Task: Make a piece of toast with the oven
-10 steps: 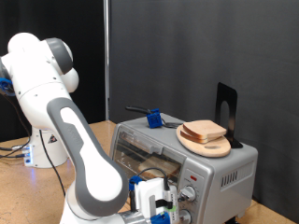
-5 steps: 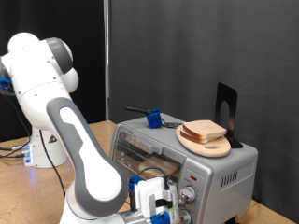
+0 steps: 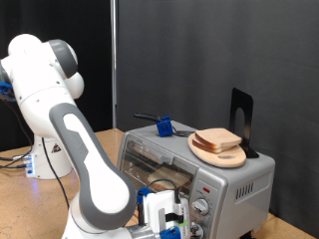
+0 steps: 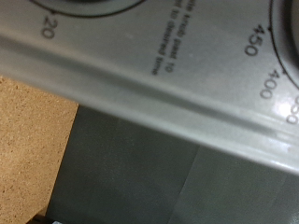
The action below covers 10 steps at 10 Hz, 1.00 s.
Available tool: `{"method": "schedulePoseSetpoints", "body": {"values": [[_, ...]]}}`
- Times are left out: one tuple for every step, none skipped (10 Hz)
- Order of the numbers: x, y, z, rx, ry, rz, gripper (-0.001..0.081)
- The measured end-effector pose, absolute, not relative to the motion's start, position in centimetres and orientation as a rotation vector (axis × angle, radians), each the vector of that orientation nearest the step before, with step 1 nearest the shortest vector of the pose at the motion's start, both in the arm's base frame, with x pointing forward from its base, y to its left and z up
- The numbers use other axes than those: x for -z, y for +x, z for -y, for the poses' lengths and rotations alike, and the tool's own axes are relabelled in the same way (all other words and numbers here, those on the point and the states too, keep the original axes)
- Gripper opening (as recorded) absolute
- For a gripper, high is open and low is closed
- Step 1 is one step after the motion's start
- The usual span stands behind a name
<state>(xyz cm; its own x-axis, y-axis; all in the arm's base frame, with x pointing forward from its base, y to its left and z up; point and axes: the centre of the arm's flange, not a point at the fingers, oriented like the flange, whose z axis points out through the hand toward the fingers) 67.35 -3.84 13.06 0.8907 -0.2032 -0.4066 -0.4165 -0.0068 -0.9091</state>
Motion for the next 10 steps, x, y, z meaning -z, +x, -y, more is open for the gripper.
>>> {"method": "schedulePoseSetpoints", "body": {"values": [[-13.04,67.33,3.84,-0.17,-1.587,-0.491,0.0008],[-12.99,67.28,3.82,-0.13,-1.579,-0.466,0.0008],[-12.86,67.11,3.81,-0.07,-1.564,-0.431,0.0008],[-12.81,67.02,3.81,-0.012,-1.548,-0.399,0.0],[-12.75,67.02,3.86,0.034,-1.534,-0.37,0.0],[-12.65,67.0,3.9,0.061,-1.524,-0.347,0.0],[-12.56,66.97,3.93,0.078,-1.518,-0.329,0.0],[-12.54,66.99,3.96,0.085,-1.517,-0.322,0.0],[-12.58,67.03,4.01,0.087,-1.517,-0.321,0.0],[-12.62,67.07,4.1,0.071,-1.517,-0.335,0.0]]}}
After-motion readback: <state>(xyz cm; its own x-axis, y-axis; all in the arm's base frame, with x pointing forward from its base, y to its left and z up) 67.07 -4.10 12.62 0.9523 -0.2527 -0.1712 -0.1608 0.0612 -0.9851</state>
